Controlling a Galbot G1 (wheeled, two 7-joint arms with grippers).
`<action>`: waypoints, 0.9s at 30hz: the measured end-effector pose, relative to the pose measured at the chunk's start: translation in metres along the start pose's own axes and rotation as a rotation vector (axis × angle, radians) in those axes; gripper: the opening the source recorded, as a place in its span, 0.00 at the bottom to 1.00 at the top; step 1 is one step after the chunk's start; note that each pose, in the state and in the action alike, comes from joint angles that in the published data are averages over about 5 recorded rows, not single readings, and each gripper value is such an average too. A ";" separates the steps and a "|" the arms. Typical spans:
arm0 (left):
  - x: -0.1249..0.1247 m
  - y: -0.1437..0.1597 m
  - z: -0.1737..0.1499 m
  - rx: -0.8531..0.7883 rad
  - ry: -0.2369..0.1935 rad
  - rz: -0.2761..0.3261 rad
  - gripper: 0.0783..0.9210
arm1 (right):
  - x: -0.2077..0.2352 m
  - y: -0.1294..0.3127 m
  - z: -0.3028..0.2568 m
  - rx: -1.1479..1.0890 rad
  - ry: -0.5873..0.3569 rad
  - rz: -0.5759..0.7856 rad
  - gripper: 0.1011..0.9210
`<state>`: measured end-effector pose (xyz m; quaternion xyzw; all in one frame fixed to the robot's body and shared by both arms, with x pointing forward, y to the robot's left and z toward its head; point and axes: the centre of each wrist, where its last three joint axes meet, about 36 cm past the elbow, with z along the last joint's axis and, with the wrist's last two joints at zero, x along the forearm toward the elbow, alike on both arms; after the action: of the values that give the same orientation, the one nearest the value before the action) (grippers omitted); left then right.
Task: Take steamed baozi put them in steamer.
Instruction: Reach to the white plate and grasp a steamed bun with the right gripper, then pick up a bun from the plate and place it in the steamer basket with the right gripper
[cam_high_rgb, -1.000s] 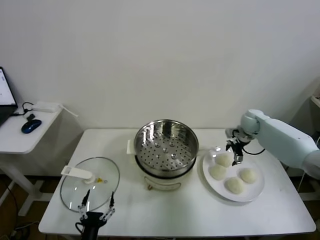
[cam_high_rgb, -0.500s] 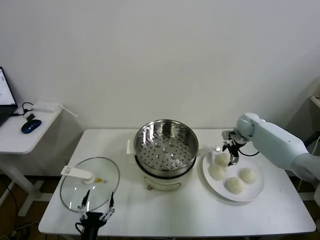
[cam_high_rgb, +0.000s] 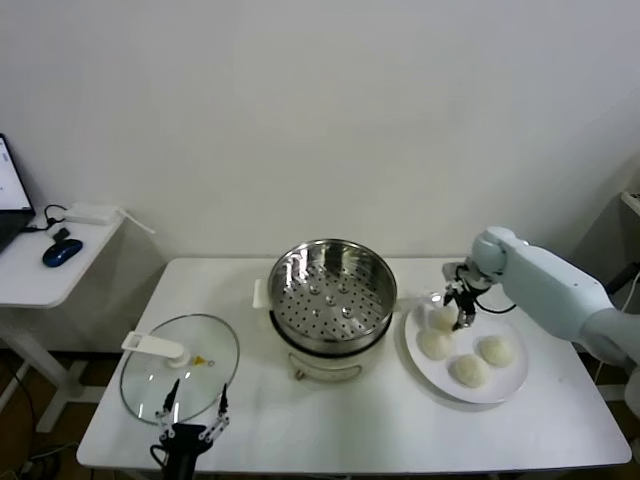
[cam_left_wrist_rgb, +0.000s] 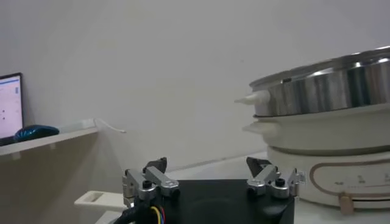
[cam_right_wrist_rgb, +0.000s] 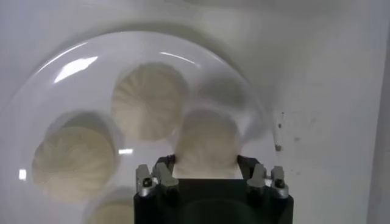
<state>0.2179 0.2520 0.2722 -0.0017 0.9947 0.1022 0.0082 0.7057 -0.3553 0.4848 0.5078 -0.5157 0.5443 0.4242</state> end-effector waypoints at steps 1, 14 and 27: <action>0.000 0.000 0.000 0.000 0.000 -0.001 0.88 | 0.007 -0.002 -0.002 0.011 -0.003 0.004 0.72; 0.000 -0.002 -0.002 0.000 -0.008 0.005 0.88 | 0.142 -0.037 -0.057 0.241 -0.039 0.092 0.72; 0.002 -0.002 -0.003 0.000 -0.018 0.003 0.88 | 0.241 -0.055 -0.163 0.606 -0.102 0.180 0.72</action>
<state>0.2163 0.2493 0.2748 0.0009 0.9946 0.1024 0.0172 0.7110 -0.2027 0.7385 0.5901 -0.3936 0.6822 0.1772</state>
